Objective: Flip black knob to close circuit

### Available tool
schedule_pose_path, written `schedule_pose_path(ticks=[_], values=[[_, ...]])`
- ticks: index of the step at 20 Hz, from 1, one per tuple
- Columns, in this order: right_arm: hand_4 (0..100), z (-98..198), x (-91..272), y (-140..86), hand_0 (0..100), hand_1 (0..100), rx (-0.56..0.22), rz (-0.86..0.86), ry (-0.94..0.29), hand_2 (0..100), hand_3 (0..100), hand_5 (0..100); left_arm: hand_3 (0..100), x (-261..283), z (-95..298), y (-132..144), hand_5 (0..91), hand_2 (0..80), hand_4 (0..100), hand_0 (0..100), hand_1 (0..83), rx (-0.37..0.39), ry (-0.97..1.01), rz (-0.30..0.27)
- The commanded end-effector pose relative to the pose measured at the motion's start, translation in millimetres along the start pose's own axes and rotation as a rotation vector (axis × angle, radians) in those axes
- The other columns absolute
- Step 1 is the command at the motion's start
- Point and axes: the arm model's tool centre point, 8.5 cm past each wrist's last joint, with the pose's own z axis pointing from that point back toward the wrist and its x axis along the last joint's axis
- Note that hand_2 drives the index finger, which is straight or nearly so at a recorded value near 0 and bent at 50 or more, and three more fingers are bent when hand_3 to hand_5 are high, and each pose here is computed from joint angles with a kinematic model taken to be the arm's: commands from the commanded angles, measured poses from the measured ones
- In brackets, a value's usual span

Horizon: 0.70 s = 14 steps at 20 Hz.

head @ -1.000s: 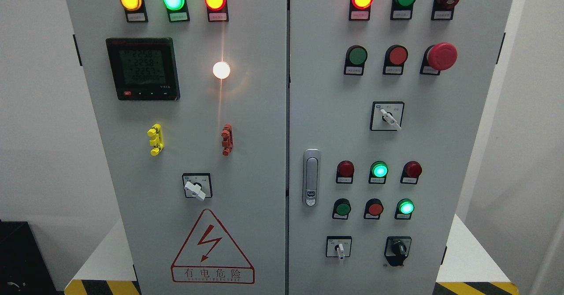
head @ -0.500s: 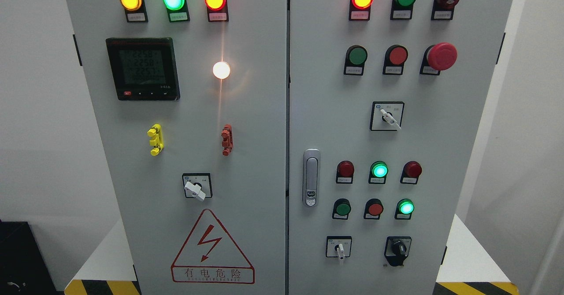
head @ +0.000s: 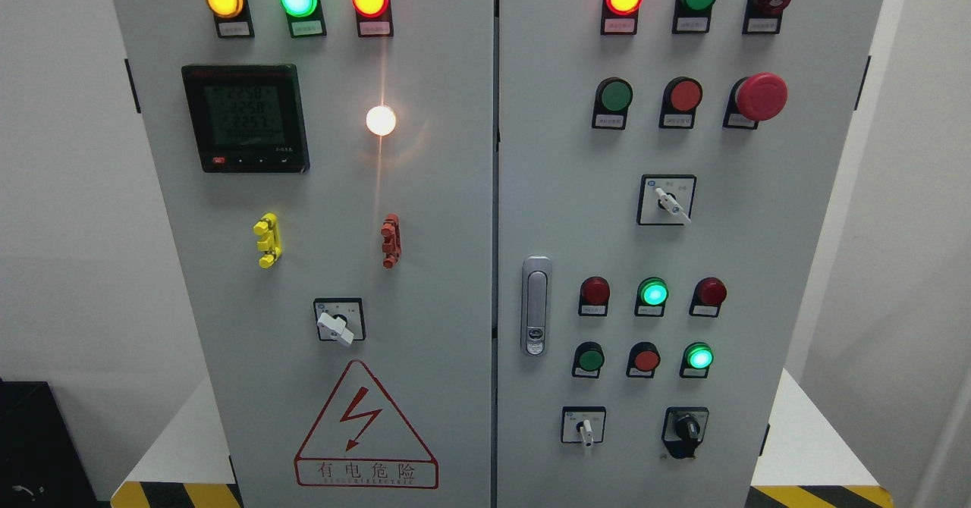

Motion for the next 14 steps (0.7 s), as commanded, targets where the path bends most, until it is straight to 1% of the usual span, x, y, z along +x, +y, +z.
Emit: schedule_pose_path(ticks=[1, 4, 7, 14], values=[[89, 5, 38, -91, 0, 0, -0.236, 0.010, -0.059, 86, 100, 87, 0, 0, 0, 0, 0.0, 0.0, 0, 12, 55.6, 0.001, 0.000, 0.000], [89, -2, 51, -110, 0, 0, -0.259, 0.013, -0.063, 86, 100, 88, 0, 0, 0, 0, 0.0, 0.0, 0, 12, 55.6, 0.001, 0.000, 0.000], [90, -6, 61, -121, 0, 0, -0.272, 0.030, -0.070, 87, 100, 88, 0, 0, 0, 0, 0.0, 0.0, 0, 12, 55.6, 0.001, 0.000, 0.000], [90, -10, 79, -125, 0, 0, -0.276, 0.085, -0.084, 87, 100, 88, 0, 0, 0, 0, 0.0, 0.0, 0, 12, 55.6, 0.001, 0.000, 0.000]])
